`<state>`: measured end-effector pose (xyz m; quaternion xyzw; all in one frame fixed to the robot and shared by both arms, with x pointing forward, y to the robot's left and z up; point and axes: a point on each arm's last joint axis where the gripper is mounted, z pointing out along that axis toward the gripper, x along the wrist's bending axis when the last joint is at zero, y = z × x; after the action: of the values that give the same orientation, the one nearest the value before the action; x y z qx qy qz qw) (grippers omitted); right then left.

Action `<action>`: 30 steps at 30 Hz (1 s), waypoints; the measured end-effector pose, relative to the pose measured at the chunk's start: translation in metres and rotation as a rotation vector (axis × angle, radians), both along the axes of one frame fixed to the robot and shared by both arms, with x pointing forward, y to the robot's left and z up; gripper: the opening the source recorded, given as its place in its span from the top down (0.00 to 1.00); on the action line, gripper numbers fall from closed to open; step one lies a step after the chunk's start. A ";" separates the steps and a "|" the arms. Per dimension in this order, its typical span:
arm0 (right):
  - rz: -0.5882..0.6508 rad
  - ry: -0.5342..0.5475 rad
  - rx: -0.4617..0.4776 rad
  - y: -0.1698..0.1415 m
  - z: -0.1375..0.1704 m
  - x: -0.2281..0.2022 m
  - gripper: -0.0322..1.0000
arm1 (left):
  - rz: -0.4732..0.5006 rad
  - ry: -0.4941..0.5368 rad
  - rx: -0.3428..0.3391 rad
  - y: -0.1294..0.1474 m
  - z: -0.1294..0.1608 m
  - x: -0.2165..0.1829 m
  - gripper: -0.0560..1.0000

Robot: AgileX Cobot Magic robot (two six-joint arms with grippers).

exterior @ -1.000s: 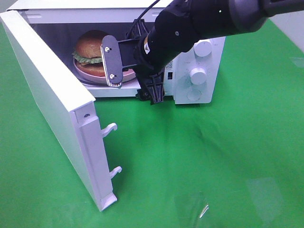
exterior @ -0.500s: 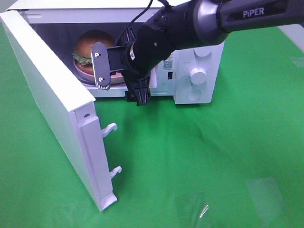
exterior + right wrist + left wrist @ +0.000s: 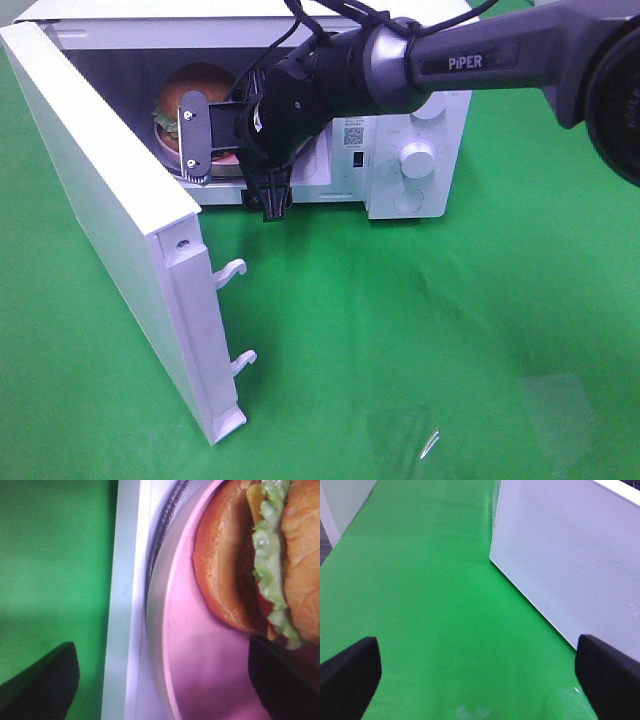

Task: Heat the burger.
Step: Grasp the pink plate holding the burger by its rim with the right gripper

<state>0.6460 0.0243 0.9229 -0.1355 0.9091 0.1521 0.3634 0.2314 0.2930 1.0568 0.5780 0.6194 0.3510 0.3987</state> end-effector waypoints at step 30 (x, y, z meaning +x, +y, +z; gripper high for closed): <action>-0.031 0.030 0.109 0.013 -0.048 0.018 0.28 | 0.015 0.001 0.021 0.002 0.000 0.000 0.01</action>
<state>0.6637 0.0376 0.8751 -0.0989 0.9068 0.1977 0.3591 0.2314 0.2950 1.0566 0.5779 0.6202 0.3601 0.3895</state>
